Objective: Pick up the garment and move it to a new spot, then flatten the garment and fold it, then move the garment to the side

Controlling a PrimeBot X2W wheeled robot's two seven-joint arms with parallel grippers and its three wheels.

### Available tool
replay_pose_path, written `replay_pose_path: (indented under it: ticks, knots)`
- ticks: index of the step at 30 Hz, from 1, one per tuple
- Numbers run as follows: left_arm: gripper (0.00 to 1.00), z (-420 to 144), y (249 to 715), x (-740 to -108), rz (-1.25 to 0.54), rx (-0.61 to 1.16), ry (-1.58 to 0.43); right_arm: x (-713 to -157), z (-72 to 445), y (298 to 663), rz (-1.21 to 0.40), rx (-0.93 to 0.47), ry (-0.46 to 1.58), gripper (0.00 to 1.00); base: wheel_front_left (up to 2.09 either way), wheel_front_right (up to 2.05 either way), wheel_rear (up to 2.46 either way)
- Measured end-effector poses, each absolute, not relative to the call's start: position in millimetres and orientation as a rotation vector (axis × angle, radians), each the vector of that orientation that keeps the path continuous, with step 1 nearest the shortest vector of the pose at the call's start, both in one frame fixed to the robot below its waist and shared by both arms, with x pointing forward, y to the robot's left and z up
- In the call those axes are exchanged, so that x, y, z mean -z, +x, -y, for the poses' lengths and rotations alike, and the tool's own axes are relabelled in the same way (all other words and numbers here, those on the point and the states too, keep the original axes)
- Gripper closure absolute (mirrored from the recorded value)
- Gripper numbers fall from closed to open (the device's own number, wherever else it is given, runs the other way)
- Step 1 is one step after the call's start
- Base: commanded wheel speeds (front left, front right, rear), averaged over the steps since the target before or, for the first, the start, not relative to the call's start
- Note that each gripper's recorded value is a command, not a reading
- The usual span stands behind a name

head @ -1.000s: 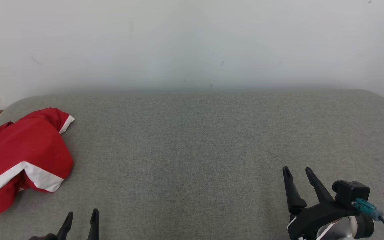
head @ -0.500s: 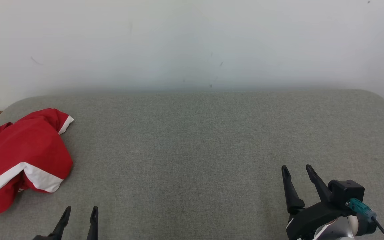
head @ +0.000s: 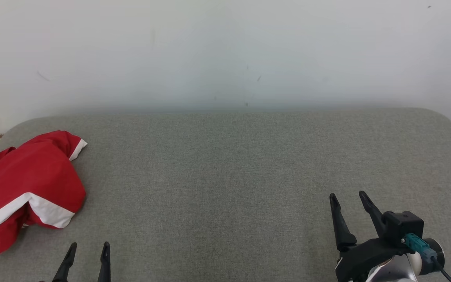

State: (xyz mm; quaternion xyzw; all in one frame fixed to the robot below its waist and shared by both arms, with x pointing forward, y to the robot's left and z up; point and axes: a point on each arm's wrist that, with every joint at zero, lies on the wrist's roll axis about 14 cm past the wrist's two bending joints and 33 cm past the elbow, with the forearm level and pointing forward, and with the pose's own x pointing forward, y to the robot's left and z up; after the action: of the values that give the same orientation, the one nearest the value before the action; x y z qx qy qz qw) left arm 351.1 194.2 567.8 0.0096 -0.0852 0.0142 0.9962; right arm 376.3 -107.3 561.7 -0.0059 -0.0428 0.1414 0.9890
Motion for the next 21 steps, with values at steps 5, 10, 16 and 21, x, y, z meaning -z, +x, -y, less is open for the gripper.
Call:
replay_pose_path:
  ticks: [5, 10, 16, 21]
  knots:
    - [0.00, -194.6, 349.3, -571.9, 0.189, -0.031, 0.019, -563.2, 109.5, 375.6, 0.092, -0.277, -0.026, 0.00, 0.00, 0.00, 0.00]
    - [0.00, -194.5, 348.2, -572.7, 0.193, -0.031, 0.034, -562.7, 111.9, 375.5, 0.090, -0.270, -0.017, 0.00, 0.00, 0.00, 0.00]
    - [0.00, -194.5, 348.3, -572.5, 0.192, -0.031, 0.030, -561.5, 111.1, 375.8, 0.085, -0.273, 0.003, 0.00, 0.00, 0.00, 0.00]
    - [0.00, -195.1, 348.1, -572.3, 0.190, -0.032, 0.016, -560.6, 110.9, 376.1, 0.080, -0.274, 0.010, 0.00, 0.00, 0.00, 0.00]
